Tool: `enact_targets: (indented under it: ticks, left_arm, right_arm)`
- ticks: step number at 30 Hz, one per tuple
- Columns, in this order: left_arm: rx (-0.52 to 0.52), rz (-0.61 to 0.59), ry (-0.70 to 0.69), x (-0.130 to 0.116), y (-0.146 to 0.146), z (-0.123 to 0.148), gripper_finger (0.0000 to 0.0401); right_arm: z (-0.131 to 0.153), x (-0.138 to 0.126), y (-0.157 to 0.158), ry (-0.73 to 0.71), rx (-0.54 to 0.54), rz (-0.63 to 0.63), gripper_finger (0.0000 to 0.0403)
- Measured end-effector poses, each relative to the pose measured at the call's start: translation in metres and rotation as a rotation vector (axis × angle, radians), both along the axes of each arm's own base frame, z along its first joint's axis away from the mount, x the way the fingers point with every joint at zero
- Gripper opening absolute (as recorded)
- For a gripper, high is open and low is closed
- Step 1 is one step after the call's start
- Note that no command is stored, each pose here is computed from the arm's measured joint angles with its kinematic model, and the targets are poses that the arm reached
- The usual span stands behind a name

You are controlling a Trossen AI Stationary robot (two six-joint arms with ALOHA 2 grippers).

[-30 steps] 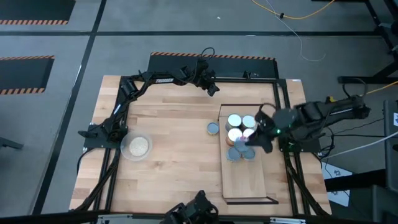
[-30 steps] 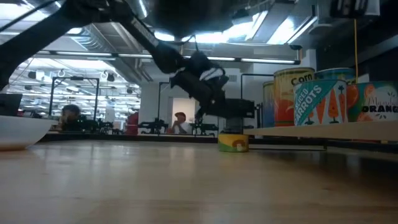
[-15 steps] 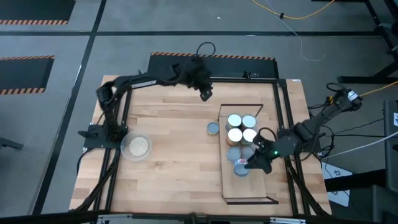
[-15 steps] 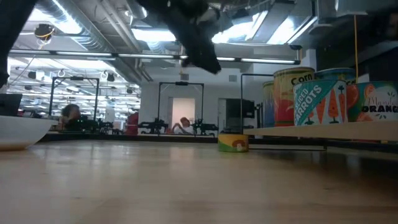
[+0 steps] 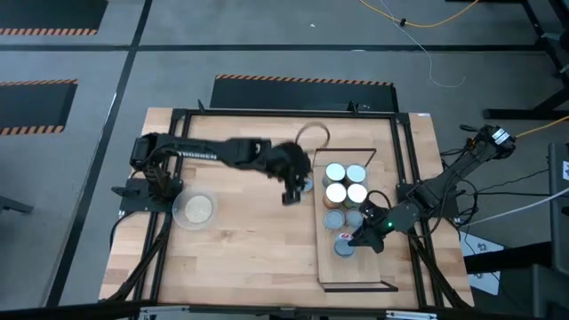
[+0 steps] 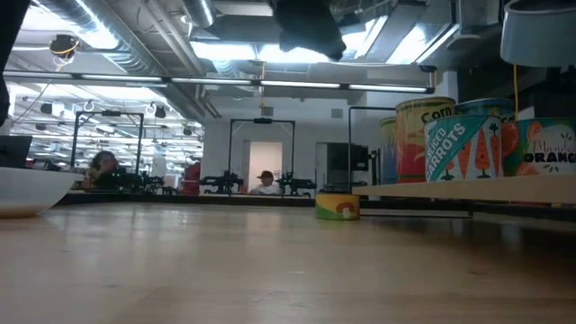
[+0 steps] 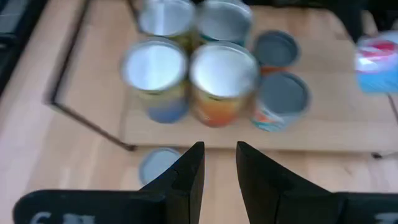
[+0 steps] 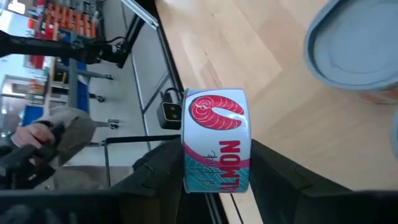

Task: Pick and place cans onto a shelf
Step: Put the blue tuna can onto the shelf

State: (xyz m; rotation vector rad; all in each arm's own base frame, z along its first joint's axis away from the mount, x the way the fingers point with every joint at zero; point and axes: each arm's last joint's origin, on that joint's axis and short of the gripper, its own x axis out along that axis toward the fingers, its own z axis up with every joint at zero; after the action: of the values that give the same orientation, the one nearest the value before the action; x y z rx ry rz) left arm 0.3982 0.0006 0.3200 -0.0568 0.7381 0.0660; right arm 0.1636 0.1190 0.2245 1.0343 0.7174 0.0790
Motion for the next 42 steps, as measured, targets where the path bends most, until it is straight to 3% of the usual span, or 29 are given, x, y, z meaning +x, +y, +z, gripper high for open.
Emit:
enact_targets:
  ticks: [11, 13, 20, 29, 42]
  left_arm:
    - [0.029, -0.034, -0.021, 0.007, -0.070, -0.014, 0.0086]
    - [0.014, -0.044, -0.078, 0.017, -0.081, -0.018, 0.0086]
    - [-0.010, -0.080, -0.074, 0.036, -0.110, -0.056, 0.0086]
    - [-0.049, -0.093, -0.098, 0.052, -0.130, -0.086, 0.0086]
    - [-0.054, -0.099, -0.105, 0.051, -0.135, -0.087, 0.0086]
  right_arm:
    - [-0.021, 0.004, 0.004, 0.041, -0.016, 0.021, 0.0163]
    - [-0.024, 0.005, 0.005, 0.055, -0.023, 0.026, 0.0163]
    - [-0.034, 0.010, 0.010, 0.098, -0.037, 0.051, 0.0163]
    - [-0.039, 0.012, 0.012, 0.119, -0.042, 0.063, 0.0163]
    - [-0.040, 0.012, 0.013, 0.128, -0.037, 0.077, 0.0176]
